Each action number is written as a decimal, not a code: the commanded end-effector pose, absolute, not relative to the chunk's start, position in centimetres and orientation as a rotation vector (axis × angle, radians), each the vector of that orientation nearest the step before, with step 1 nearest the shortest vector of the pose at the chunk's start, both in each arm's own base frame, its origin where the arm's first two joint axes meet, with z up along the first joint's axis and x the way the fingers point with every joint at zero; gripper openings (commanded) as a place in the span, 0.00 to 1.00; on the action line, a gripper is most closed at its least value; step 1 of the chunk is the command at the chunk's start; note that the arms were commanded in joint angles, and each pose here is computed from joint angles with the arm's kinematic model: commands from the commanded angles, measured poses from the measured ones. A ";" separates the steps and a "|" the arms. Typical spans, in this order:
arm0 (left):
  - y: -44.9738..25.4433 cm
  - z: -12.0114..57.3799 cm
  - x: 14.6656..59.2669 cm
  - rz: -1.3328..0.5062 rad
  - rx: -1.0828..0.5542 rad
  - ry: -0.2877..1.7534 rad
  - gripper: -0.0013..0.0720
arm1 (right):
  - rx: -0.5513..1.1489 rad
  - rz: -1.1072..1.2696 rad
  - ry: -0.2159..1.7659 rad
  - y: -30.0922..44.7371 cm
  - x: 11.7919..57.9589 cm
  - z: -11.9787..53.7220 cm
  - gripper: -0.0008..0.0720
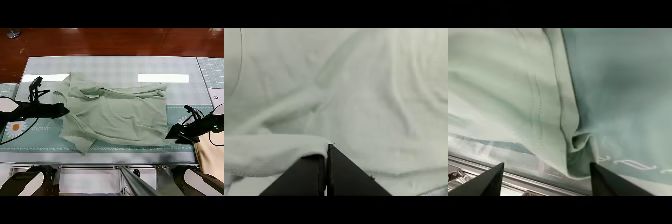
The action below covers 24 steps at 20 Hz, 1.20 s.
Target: Fold the shirts.
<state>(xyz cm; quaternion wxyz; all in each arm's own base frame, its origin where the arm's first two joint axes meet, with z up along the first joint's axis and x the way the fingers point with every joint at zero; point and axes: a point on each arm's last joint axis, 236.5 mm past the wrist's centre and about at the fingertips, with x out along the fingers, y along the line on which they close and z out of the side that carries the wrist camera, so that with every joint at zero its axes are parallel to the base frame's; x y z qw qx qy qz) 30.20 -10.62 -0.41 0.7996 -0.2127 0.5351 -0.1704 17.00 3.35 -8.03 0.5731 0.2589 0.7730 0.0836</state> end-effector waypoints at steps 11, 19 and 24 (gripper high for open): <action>-9.2 59.4 29.4 -0.478 -0.120 -0.379 0.06 | 0.537 0.210 0.938 0.8 36.2 14.6 0.85; -5.6 67.0 21.3 -0.249 0.054 -0.646 0.06 | 0.427 0.243 0.662 1.9 34.7 25.3 0.85; -5.2 60.7 28.2 -0.263 -0.029 -0.423 0.06 | 0.424 0.263 0.712 2.5 33.8 24.5 0.85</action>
